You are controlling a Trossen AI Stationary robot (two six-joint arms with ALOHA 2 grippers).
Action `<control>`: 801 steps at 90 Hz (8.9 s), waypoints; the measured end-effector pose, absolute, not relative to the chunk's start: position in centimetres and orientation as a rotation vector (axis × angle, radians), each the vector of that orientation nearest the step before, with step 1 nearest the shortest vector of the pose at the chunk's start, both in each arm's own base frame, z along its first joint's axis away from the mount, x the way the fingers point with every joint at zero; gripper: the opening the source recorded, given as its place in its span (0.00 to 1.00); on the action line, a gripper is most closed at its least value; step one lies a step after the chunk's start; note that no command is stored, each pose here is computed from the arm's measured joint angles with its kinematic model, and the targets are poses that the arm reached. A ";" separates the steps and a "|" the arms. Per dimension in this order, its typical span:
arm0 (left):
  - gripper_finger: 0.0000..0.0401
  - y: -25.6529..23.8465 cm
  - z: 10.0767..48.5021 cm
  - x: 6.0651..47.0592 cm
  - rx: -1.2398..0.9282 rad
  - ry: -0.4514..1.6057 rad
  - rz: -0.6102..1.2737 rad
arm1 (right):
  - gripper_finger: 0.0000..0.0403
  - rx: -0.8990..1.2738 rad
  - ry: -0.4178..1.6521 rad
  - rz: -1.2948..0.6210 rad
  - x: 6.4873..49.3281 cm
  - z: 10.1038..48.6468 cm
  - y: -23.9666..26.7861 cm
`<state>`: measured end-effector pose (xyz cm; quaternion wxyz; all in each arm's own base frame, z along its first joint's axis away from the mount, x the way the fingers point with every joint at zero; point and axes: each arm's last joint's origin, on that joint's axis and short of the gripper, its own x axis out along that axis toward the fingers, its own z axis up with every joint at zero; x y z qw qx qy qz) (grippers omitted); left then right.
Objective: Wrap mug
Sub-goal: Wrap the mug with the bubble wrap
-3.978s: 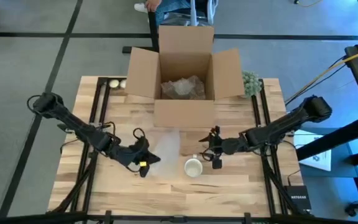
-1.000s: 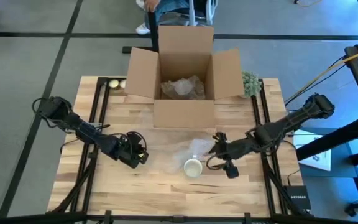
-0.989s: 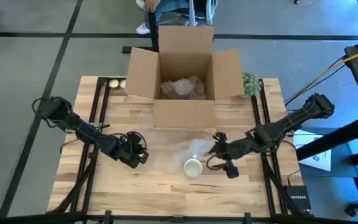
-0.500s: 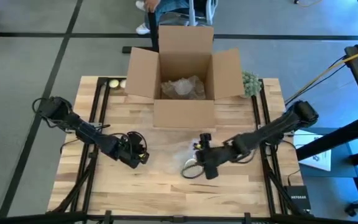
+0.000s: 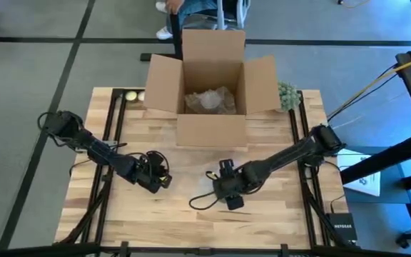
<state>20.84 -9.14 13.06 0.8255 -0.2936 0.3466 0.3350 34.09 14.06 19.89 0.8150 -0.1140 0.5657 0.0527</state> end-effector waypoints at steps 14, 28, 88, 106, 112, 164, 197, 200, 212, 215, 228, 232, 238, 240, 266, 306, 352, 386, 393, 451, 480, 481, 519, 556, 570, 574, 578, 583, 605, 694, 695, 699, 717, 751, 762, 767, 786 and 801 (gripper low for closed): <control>0.26 -9.2 13.1 20.9 -0.627 0.740 0.708 | 0.28 -0.244 1.238 0.116 34.0 19.5 14.0; 0.26 -9.3 13.0 20.8 -0.640 0.757 0.692 | 0.04 -0.229 1.304 0.145 33.0 19.6 14.8; 0.26 -12.1 16.1 22.8 -0.785 0.858 0.462 | 0.01 -0.344 1.003 0.035 29.2 30.4 18.3; 0.26 -13.6 15.8 22.2 -0.802 0.817 0.477 | 0.01 -0.343 0.810 0.000 34.5 29.3 16.6; 0.26 -14.3 15.2 22.0 -0.803 0.819 0.488 | 0.01 -0.355 0.809 -0.029 36.1 28.1 15.9; 0.26 -18.1 13.9 19.9 -0.944 0.860 0.463 | 0.01 -0.384 1.268 0.001 35.8 20.6 16.1; 0.26 -19.3 15.8 21.2 -0.921 0.804 0.349 | 0.01 -0.324 1.181 0.026 37.2 24.8 15.2; 0.26 -19.3 16.0 21.4 -0.914 0.795 0.344 | 0.01 -0.305 1.198 0.030 37.3 24.5 14.8; 0.26 -19.2 16.2 21.6 -0.893 0.781 0.342 | 0.01 -0.223 1.332 0.067 36.7 22.3 13.4; 0.26 -19.2 16.2 21.6 -0.893 0.780 0.342 | 0.01 -0.211 1.350 0.075 36.5 21.8 13.4; 0.26 -19.0 16.2 21.7 -0.871 0.763 0.350 | 0.01 -0.180 1.350 0.090 36.2 20.2 13.5; 0.26 -18.8 16.2 21.9 -0.868 0.756 0.356 | 0.01 -0.172 1.344 0.093 36.2 20.1 13.5; 0.26 -18.5 16.2 22.1 -0.866 0.750 0.366 | 0.01 -0.168 1.340 0.085 36.2 19.9 13.3; 0.26 -18.4 16.2 22.2 -0.865 0.748 0.369 | 0.02 -0.168 1.337 0.081 36.2 19.9 13.2; 0.26 -17.6 16.2 22.9 -0.843 0.737 0.383 | 0.24 -0.193 1.301 0.088 36.7 19.9 13.3; 0.26 -14.5 16.3 25.1 -0.822 0.693 0.466 | 0.52 -0.180 1.307 0.012 30.2 28.9 13.2; 0.26 -13.7 16.8 26.1 -0.727 0.594 0.458 | 0.53 0.074 1.475 -0.039 14.1 19.5 16.6; 0.26 -13.4 17.1 26.5 -0.686 0.572 0.437 | 0.47 0.129 1.478 -0.066 10.8 14.2 16.5; 0.26 -13.4 17.1 26.6 -0.677 0.568 0.429 | 0.38 0.145 1.475 -0.078 11.0 13.8 16.2; 0.26 -13.1 17.5 27.1 -0.651 0.536 0.405 | 0.02 0.085 1.342 0.000 14.5 14.0 14.8; 0.26 -13.2 17.9 27.5 -0.659 0.490 0.368 | 0.00 -0.143 1.168 0.054 17.3 20.5 16.6; 0.26 -13.2 17.9 27.5 -0.656 0.488 0.367 | 0.00 -0.152 1.153 0.053 17.4 20.8 16.6; 0.26 -13.3 18.2 27.7 -0.634 0.457 0.352 | 0.00 -0.263 0.591 0.077 24.9 25.5 16.4; 0.26 -12.6 20.5 29.4 -0.619 0.253 0.250 | 0.00 -0.262 0.760 0.103 29.4 19.3 14.4; 0.26 -12.1 20.4 30.7 -0.617 0.257 0.243 | 0.00 -0.267 0.754 0.096 29.5 19.4 14.3; 0.26 -12.1 20.2 31.6 -0.609 0.272 0.233 | 0.00 -0.270 0.751 0.094 29.5 19.4 14.3; 0.26 -12.3 20.1 32.6 -0.602 0.286 0.206 | 0.00 -0.271 0.750 0.095 29.5 19.4 14.3; 0.26 -12.6 20.0 33.9 -0.578 0.302 0.175 | 0.00 -0.274 0.751 0.096 29.5 19.4 14.3; 0.26 -13.9 19.7 37.1 -0.454 0.396 0.166 | 0.00 -0.275 0.753 0.099 29.5 19.4 14.3; 0.26 -14.1 18.6 37.1 -0.422 0.438 0.199 | 0.00 -0.188 0.996 0.164 31.5 21.9 14.8; 0.26 -14.1 18.6 37.1 -0.422 0.438 0.199 | 0.00 -0.188 1.006 0.161 31.6 21.6 14.8; 0.26 -14.0 18.6 37.1 -0.422 0.439 0.200 | 0.00 -0.185 1.035 0.144 32.0 20.6 14.6; 0.26 -14.1 18.8 37.1 -0.423 0.440 0.191 | 0.00 -0.188 1.091 0.139 32.9 18.4 14.6; 0.26 -15.3 21.2 36.3 -0.359 0.452 0.122 | 0.00 -0.195 1.081 0.157 32.9 18.5 14.6; 0.26 -16.1 21.6 35.7 -0.299 0.486 0.087 | 0.00 -0.196 1.081 0.157 32.9 18.4 14.6; 0.26 -16.4 21.2 35.6 -0.284 0.503 0.083 | 0.00 -0.197 1.082 0.157 32.9 18.4 14.6; 0.26 -16.3 19.6 36.8 -0.291 0.470 0.094 | 0.00 -0.199 1.084 0.156 32.9 18.4 14.6; 0.26 -15.5 19.4 37.5 -0.302 0.429 0.140 | 0.00 -0.198 1.073 0.160 33.0 18.3 14.7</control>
